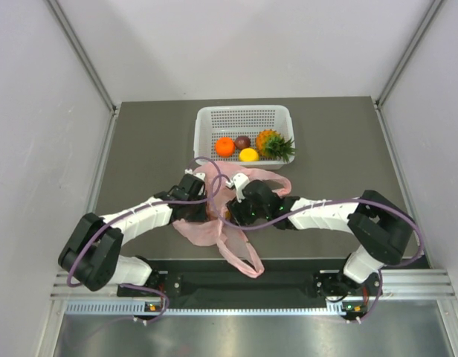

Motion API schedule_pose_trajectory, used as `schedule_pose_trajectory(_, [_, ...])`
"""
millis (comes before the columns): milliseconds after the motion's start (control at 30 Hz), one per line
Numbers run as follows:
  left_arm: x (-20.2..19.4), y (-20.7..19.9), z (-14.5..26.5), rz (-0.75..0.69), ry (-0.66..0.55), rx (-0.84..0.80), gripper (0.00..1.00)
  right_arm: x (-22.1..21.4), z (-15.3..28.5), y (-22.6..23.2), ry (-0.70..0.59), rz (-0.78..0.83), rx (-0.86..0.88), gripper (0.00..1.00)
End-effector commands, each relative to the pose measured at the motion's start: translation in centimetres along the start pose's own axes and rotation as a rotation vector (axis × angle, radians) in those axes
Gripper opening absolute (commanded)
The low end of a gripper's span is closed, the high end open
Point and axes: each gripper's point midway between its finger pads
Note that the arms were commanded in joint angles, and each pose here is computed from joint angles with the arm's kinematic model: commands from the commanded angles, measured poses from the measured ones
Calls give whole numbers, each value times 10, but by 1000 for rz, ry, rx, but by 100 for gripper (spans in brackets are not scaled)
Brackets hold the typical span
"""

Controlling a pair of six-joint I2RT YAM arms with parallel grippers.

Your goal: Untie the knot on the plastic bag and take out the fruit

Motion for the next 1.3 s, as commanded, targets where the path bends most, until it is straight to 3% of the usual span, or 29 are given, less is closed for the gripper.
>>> schedule_pose_trajectory(0, [5, -5, -1, -6, -28, -37, 0, -2, 15, 3, -14, -16, -7, 29])
schedule_pose_trajectory(33, [5, -6, -1, -3, -26, -44, 0, -3, 21, 2, -13, -16, -10, 21])
schedule_pose_trajectory(233, [6, -9, 1, -2, -27, -64, 0, 24, 68, 11, -94, -48, 25, 0])
schedule_pose_trajectory(367, [5, -10, 1, -2, -22, -70, 0, 38, 113, 28, -92, -51, 113, 0])
schedule_pose_trajectory(567, [3, -10, -1, -3, -14, -77, 0, 100, 202, 69, -256, 46, 351, 0])
schedule_pose_trajectory(700, [4, -14, -1, -1, -10, -98, 0, 163, 228, 53, -406, 92, 267, 0])
schedule_pose_trajectory(900, [2, -27, 2, -7, 13, -169, 0, 251, 209, -43, -522, -11, -94, 0])
schedule_pose_trajectory(1000, [-4, -40, 2, -19, 48, -250, 0, 270, 156, -99, -467, -83, -245, 0])
schedule_pose_trajectory(1267, [-24, -62, 8, -62, 116, -391, 0, 289, 58, -171, -355, -110, -351, 0])
Point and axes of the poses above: each gripper's point midway between its finger pads, its own z axis back along the fingers, its own y axis along the line the jaws close on, x = y × z, and after that the axes turned 2 degrees about -z, right-handed
